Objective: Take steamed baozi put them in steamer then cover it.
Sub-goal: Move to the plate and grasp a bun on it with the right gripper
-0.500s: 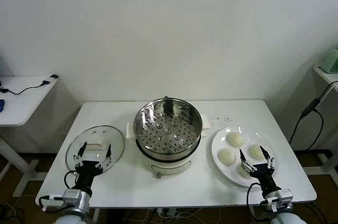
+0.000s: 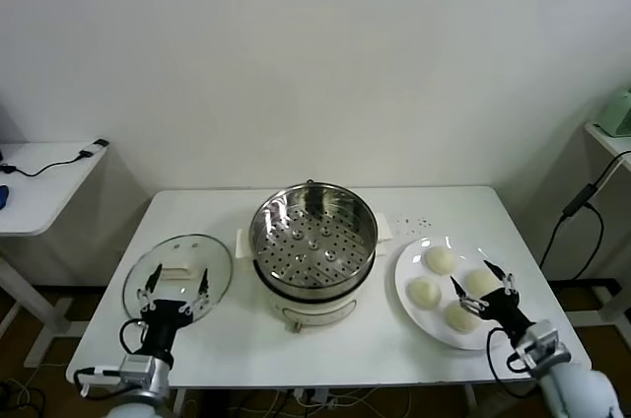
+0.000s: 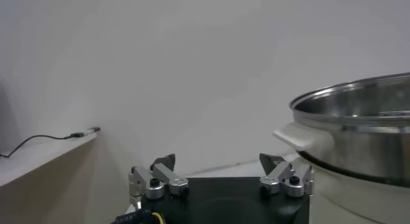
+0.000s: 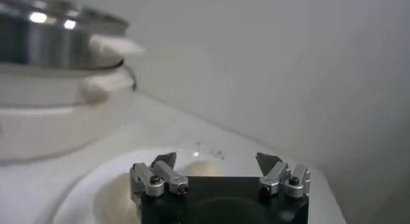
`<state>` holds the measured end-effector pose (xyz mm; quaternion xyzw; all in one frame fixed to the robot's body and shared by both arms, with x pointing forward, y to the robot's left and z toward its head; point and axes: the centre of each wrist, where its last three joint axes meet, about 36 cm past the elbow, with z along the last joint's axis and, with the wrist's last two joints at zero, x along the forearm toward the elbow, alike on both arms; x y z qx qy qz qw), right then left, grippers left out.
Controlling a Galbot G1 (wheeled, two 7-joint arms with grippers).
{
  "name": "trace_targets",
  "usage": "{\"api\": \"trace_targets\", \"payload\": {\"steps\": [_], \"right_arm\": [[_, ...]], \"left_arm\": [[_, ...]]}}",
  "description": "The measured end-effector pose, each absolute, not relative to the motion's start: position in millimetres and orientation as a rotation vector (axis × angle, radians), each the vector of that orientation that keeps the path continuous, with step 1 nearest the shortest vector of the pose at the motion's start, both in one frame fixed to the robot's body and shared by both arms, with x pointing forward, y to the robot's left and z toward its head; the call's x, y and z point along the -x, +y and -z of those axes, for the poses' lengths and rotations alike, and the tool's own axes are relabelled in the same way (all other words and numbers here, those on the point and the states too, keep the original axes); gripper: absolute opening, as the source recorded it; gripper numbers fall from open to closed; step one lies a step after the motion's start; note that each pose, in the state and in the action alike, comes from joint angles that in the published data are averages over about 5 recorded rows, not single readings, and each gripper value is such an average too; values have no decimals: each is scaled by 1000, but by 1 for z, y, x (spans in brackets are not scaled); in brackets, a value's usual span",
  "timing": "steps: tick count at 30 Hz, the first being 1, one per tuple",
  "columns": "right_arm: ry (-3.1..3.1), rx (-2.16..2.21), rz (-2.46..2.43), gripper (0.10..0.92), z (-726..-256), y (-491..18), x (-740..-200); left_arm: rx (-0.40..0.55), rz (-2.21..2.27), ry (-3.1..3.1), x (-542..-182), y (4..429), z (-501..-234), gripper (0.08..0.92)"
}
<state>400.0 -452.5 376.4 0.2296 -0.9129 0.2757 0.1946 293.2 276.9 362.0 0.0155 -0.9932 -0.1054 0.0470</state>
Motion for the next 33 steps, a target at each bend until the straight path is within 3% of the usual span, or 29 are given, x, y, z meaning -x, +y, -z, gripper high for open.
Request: {"api": "trace_targets", "payload": {"steps": [7,17,33], "right_arm": [[-2283,-872,-983,823,-423,-475,-471],[-1924,-1121,-1118,823,-472,-455,-569],[-1557,-1199,-1165,823,-469,-417,-650]], "left_arm": [[-25,311,-3037,-290,268,-362,823],[-19,305,-3031,-287,267,-360,823],[-13,310,-3011,-286,269,-354,823]]}}
